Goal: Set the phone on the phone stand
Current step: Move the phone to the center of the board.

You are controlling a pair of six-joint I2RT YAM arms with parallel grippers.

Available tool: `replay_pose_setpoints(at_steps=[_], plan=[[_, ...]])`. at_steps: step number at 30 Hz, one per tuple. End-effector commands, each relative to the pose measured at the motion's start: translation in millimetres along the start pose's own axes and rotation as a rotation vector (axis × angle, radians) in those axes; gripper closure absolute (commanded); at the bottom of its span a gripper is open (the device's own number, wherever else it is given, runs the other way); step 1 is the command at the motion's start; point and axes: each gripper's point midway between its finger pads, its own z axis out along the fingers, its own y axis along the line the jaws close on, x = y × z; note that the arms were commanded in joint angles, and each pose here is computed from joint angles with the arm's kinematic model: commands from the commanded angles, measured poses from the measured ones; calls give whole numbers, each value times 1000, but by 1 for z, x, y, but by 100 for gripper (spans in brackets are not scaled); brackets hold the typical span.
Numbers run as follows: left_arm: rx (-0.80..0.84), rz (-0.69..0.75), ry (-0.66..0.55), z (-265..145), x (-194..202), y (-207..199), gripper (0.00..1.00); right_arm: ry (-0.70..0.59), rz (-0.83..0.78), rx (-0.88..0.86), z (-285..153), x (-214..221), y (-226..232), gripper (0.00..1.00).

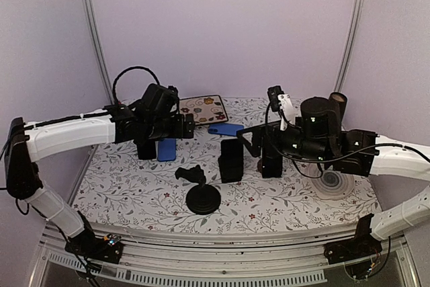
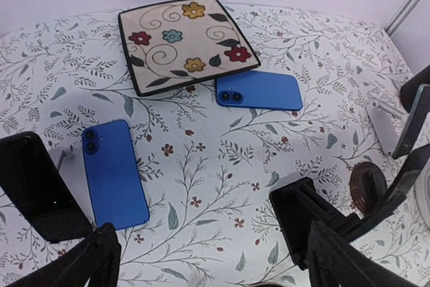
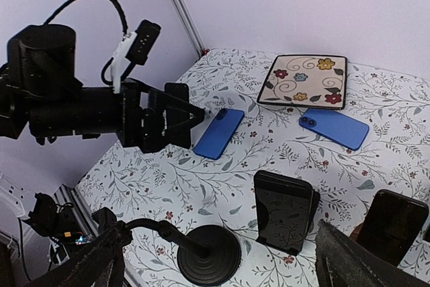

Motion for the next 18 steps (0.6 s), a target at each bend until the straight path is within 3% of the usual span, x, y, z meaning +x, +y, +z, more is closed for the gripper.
replay_pose_setpoints(at_steps=[1, 18], plan=[[-31, 57, 25, 34, -8, 3, 3, -30, 10, 30, -13, -7, -6, 1], [-165, 72, 217, 153, 14, 44, 3, -48, 46, 33, -30, -7, -13, 1]])
